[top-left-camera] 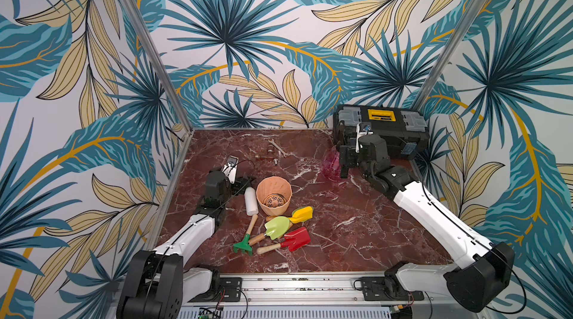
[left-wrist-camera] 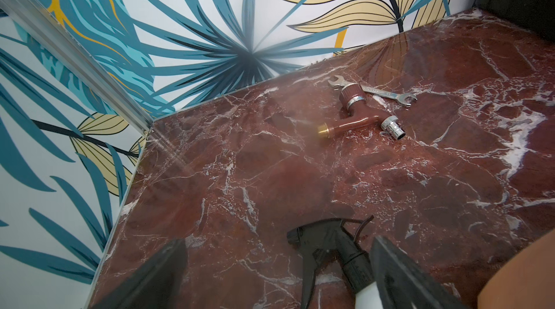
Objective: Organize the gardening tools
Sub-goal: Adjust the gardening tool at the center of the board, then pick up the container from the center of the board.
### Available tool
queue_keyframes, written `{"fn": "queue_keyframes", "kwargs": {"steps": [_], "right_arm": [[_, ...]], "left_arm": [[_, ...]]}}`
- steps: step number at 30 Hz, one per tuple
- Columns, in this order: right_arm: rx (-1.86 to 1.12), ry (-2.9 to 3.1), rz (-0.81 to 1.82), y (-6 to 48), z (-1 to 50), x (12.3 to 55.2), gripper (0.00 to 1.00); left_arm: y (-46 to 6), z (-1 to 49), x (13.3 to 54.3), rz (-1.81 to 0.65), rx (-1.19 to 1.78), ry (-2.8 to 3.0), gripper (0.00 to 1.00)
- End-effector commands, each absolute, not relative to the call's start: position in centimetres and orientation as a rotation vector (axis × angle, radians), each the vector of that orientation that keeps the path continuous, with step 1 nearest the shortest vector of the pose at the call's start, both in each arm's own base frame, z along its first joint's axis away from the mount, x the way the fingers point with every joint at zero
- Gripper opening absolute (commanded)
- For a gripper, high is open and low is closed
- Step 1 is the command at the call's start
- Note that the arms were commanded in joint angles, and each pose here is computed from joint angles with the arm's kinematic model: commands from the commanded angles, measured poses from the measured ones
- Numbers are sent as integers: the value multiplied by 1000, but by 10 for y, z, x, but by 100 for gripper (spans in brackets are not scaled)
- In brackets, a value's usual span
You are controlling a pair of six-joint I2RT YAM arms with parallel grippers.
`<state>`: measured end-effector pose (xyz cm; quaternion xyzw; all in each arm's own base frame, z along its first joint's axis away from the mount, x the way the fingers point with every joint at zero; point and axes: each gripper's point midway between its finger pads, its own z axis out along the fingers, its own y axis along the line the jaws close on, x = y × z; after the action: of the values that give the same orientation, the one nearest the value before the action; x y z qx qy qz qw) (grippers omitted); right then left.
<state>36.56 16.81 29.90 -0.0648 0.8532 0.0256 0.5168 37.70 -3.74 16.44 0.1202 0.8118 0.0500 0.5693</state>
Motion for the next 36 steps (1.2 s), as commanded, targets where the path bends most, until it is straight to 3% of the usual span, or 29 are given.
{"fn": "queue_keyframes", "kwargs": {"steps": [1,12,18,26,36], "right_arm": [[-332,2208,88,184,279,340,89],[-731,2287,272,296,264,310,83],[-953,2351,364,359,228,303,79],[-1125,2422,309,395,172,301,67],[-1182,2482,195,403,119,304,51]], "left_arm": [[-39,184,380,109,262,1871,100],[-41,185,378,102,263,1875,100],[-42,186,377,95,264,1873,100],[-40,183,375,108,262,1880,100],[-42,180,376,102,267,1881,100]]}}
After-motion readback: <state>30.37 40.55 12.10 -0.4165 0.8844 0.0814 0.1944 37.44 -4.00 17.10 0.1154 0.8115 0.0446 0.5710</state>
